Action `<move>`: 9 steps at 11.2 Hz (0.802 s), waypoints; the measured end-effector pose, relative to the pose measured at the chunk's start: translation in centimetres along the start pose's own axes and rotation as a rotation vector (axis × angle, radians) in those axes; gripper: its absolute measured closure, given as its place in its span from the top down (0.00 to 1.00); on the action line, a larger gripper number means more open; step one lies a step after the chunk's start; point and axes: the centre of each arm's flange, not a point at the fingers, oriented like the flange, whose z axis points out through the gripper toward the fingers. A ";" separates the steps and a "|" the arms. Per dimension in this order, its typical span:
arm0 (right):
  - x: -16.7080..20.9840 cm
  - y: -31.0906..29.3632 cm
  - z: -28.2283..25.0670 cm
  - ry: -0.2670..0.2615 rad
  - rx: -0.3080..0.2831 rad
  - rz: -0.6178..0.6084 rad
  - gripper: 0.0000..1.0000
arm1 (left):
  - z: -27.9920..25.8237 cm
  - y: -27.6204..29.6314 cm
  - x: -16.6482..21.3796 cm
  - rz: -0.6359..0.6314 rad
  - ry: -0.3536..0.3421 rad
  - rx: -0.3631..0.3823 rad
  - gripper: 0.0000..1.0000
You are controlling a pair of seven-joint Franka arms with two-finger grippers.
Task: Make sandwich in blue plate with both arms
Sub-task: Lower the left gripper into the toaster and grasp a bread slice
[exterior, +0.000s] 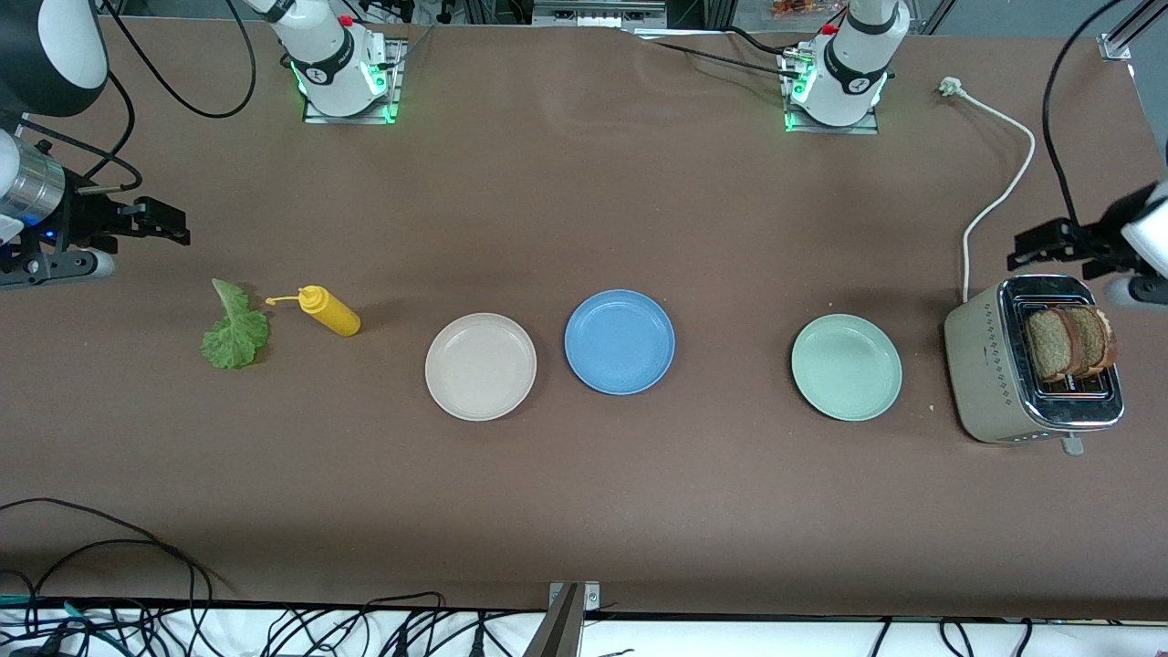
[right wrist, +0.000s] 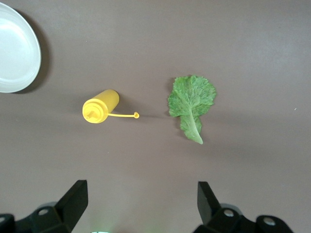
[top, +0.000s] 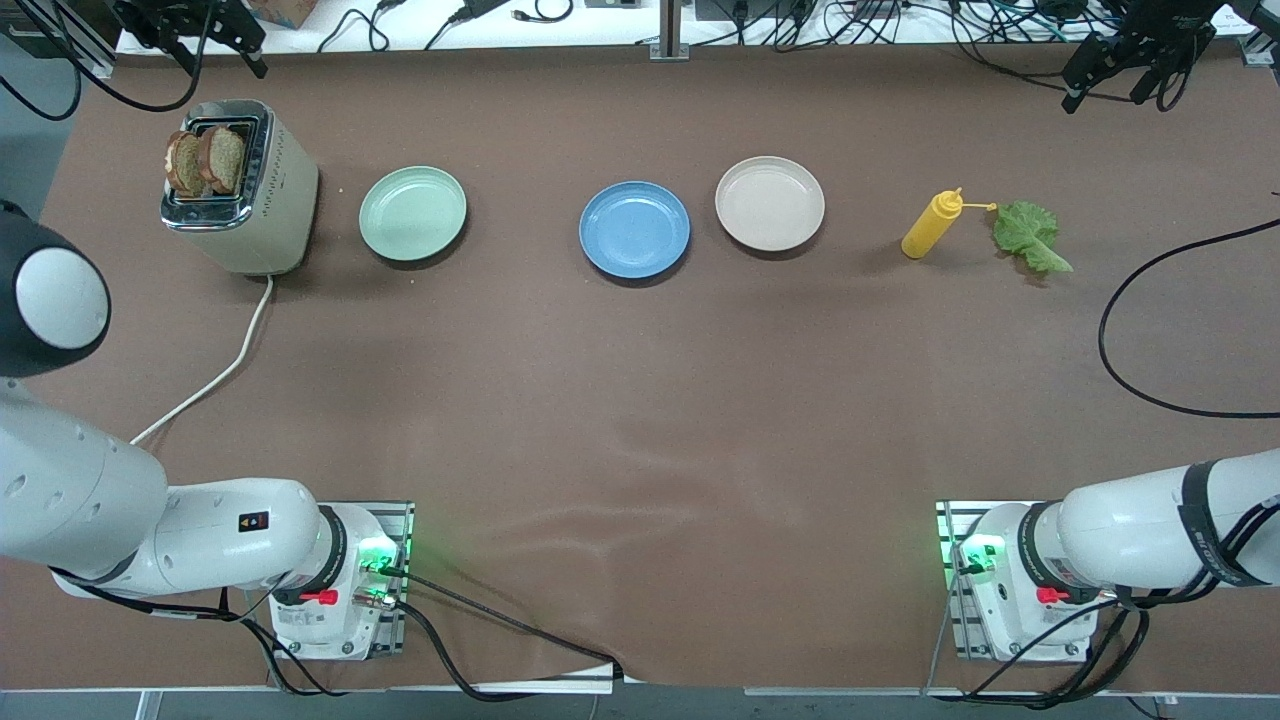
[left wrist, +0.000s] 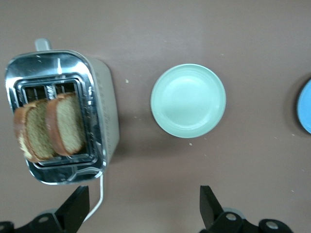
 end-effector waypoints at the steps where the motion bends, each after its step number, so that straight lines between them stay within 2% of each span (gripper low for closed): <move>1: 0.0 -0.4 0.0 -0.001 0.000 0.005 1.00 | 0.8 -2.1 1.1 -0.013 -0.001 -0.005 1.00; 4: -0.1 -0.7 0.5 -0.010 0.001 0.006 1.00 | 4.6 -8.8 4.4 -0.054 0.062 -0.001 1.00; 6: 0.1 -1.0 1.5 -0.015 0.001 -0.001 1.00 | 7.3 -10.6 5.3 -0.060 0.041 0.000 1.00; 9: 0.7 -2.0 3.4 -0.042 0.002 -0.020 1.00 | 10.3 -12.3 5.6 -0.058 -0.026 0.057 1.00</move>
